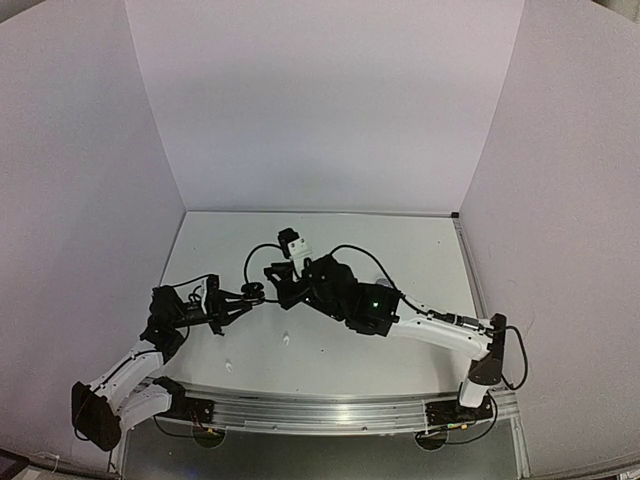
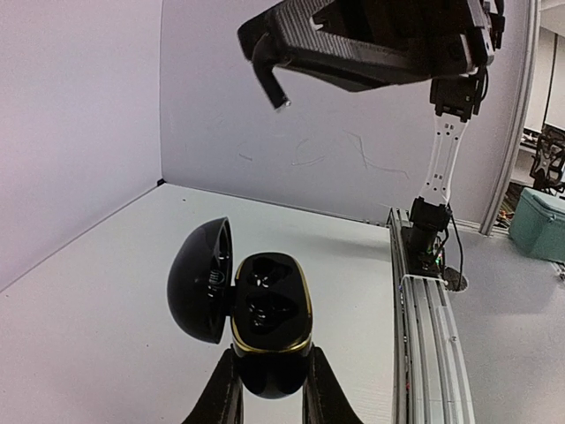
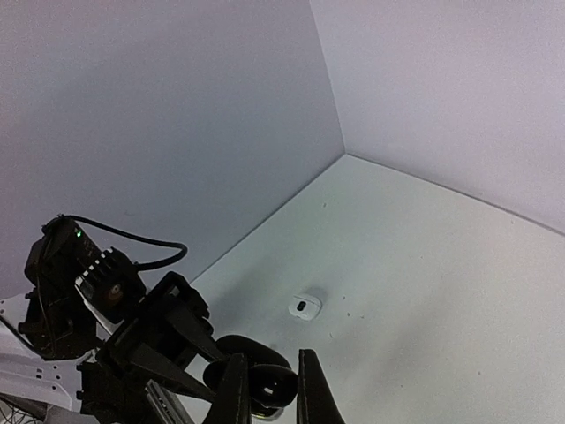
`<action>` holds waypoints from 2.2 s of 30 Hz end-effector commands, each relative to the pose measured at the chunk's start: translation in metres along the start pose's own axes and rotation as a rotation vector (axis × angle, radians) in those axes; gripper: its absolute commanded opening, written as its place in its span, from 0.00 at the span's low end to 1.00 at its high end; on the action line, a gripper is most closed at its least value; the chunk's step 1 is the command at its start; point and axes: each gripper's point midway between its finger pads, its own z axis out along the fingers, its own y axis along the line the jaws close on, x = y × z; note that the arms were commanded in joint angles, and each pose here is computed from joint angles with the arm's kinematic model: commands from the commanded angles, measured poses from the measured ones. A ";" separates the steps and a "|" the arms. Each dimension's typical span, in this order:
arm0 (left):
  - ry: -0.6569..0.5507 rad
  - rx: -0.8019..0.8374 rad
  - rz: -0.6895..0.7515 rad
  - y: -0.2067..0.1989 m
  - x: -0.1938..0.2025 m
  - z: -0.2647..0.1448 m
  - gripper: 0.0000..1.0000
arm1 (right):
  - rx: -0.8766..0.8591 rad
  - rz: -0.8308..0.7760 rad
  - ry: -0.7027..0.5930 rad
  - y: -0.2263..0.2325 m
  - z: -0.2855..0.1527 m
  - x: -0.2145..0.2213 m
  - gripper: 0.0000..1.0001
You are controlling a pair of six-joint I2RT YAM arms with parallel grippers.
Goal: Insert the wireless bluetooth earbuds into the charging case
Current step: Insert the right earbud into the right side groove of the charging case.
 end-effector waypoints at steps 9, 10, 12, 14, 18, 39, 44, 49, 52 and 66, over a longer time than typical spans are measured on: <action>-0.054 -0.002 0.157 -0.003 -0.033 0.000 0.00 | -0.182 -0.198 -0.083 0.043 0.011 -0.004 0.00; -0.055 -0.002 0.152 -0.003 -0.033 0.001 0.00 | -0.178 -0.202 -0.074 0.042 0.012 0.000 0.00; -0.059 -0.003 0.145 -0.002 -0.034 0.000 0.00 | -0.182 -0.212 -0.062 0.041 0.013 0.006 0.00; -0.063 -0.003 0.111 -0.002 -0.035 0.000 0.00 | -0.194 -0.229 -0.049 0.042 0.012 0.011 0.00; -0.068 0.011 0.090 -0.004 -0.036 0.001 0.00 | -0.185 -0.253 -0.023 0.038 0.015 0.023 0.00; -0.071 0.058 0.085 -0.009 -0.039 0.003 0.00 | -0.147 -0.402 -0.022 0.029 0.018 0.033 0.00; -0.070 0.063 0.079 -0.010 -0.039 0.002 0.00 | -0.145 -0.443 -0.023 0.026 0.017 0.039 0.00; -0.062 0.089 0.097 -0.013 -0.034 0.003 0.00 | -0.170 -0.473 -0.093 0.034 0.014 0.023 0.00; -0.058 0.097 0.121 -0.014 -0.031 0.003 0.00 | -0.198 -0.485 -0.125 0.041 0.008 0.013 0.00; -0.090 0.130 0.296 -0.017 -0.031 0.005 0.00 | -0.249 -0.481 -0.179 0.044 -0.018 0.003 0.00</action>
